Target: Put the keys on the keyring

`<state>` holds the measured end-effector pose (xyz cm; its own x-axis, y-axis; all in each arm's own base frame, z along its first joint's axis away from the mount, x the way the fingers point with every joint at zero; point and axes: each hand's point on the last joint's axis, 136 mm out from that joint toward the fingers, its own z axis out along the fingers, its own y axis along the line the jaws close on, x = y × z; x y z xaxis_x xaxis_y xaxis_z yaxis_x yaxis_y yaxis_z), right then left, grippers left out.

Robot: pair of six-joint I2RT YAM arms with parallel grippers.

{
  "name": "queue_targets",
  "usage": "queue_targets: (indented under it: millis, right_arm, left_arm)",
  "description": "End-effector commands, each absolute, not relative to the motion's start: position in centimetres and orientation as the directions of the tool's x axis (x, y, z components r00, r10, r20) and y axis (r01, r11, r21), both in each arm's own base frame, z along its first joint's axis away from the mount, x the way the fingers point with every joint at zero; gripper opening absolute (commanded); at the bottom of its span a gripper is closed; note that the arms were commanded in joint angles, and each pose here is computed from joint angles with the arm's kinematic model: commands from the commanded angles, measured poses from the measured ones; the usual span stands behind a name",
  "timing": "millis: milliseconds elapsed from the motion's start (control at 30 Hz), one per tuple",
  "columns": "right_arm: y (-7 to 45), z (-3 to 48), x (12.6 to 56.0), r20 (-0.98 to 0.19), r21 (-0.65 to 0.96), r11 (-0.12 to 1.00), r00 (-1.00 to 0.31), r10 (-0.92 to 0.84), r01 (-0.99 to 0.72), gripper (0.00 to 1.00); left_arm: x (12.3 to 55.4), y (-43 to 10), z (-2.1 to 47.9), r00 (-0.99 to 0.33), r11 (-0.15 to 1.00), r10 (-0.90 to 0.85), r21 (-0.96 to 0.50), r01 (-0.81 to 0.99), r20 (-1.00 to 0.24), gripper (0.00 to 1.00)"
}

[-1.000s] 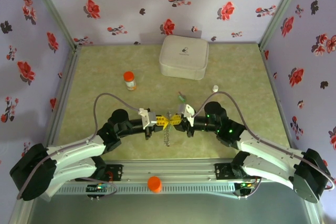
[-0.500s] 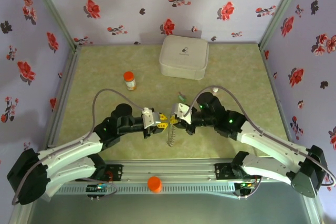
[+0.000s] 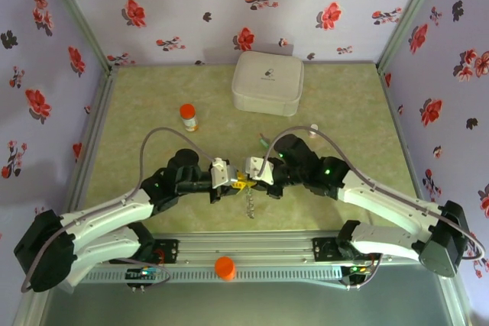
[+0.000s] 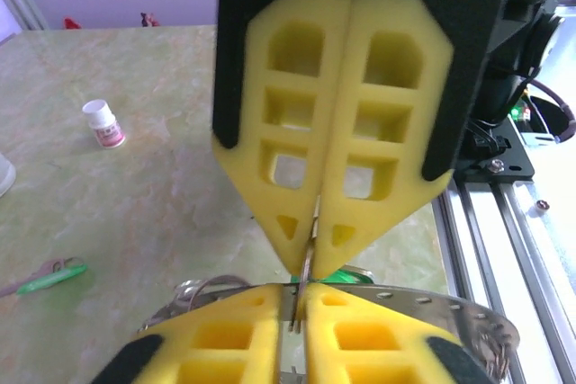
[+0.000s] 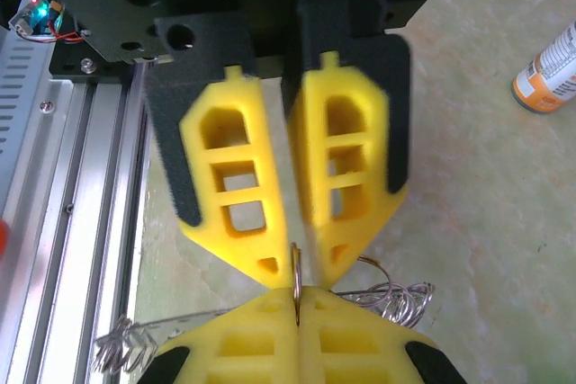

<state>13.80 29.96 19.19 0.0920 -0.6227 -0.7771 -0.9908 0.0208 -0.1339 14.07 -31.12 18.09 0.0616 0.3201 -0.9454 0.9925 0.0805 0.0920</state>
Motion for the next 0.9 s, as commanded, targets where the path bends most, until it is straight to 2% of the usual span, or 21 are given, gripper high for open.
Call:
queue_targets:
  millis: [0,33,67,167,200,267,433,633,867]
  right_arm:
    - [30.9,21.0,13.8,-0.806,-0.162,0.007,0.128,-0.578,-0.987,0.00]
    - [30.8,21.0,13.8,-0.806,-0.159,0.012,0.122,-0.579,-0.987,0.00]
    - [30.8,21.1,13.8,-0.812,-0.153,0.027,0.110,-0.573,-0.988,0.01]
    - [30.2,21.9,14.1,-0.871,-0.087,0.096,0.029,-0.490,-0.992,0.26]
    - [29.9,22.4,14.4,-0.899,-0.054,0.118,-0.003,-0.439,-0.991,0.30]
    - [29.2,22.5,14.6,-0.927,0.005,0.155,-0.062,-0.371,-0.988,0.33]
    - [28.3,19.8,14.3,-0.911,0.046,0.190,-0.119,-0.396,-0.981,0.34]
    - [28.8,20.3,14.0,-0.927,0.061,0.169,-0.119,-0.355,-0.984,0.33]
    - [28.9,19.3,14.4,-0.910,0.078,0.187,-0.147,-0.388,-0.979,0.17]
  left_arm:
    - [13.8,-31.8,20.0,0.105,0.052,0.278,0.124,0.991,-0.955,0.05]
    - [13.8,-31.7,20.0,0.108,0.050,0.278,0.127,0.991,-0.955,0.00]
    - [13.7,-31.7,20.1,0.113,0.050,0.275,0.131,0.990,-0.955,0.00]
    - [13.5,-31.4,20.3,0.121,0.054,0.260,0.139,0.989,-0.958,0.00]
    - [13.5,-31.4,20.3,0.121,0.059,0.252,0.140,0.988,-0.960,0.00]
    - [13.6,-31.3,20.4,0.126,0.070,0.232,0.146,0.987,-0.964,0.00]
    - [14.1,-31.3,20.5,0.122,0.111,0.190,0.145,0.983,-0.974,0.00]
    - [14.3,-31.4,20.3,0.113,0.122,0.175,0.135,0.983,-0.978,0.00]
    - [14.3,-31.4,20.2,0.113,0.120,0.178,0.136,0.983,-0.977,0.00]
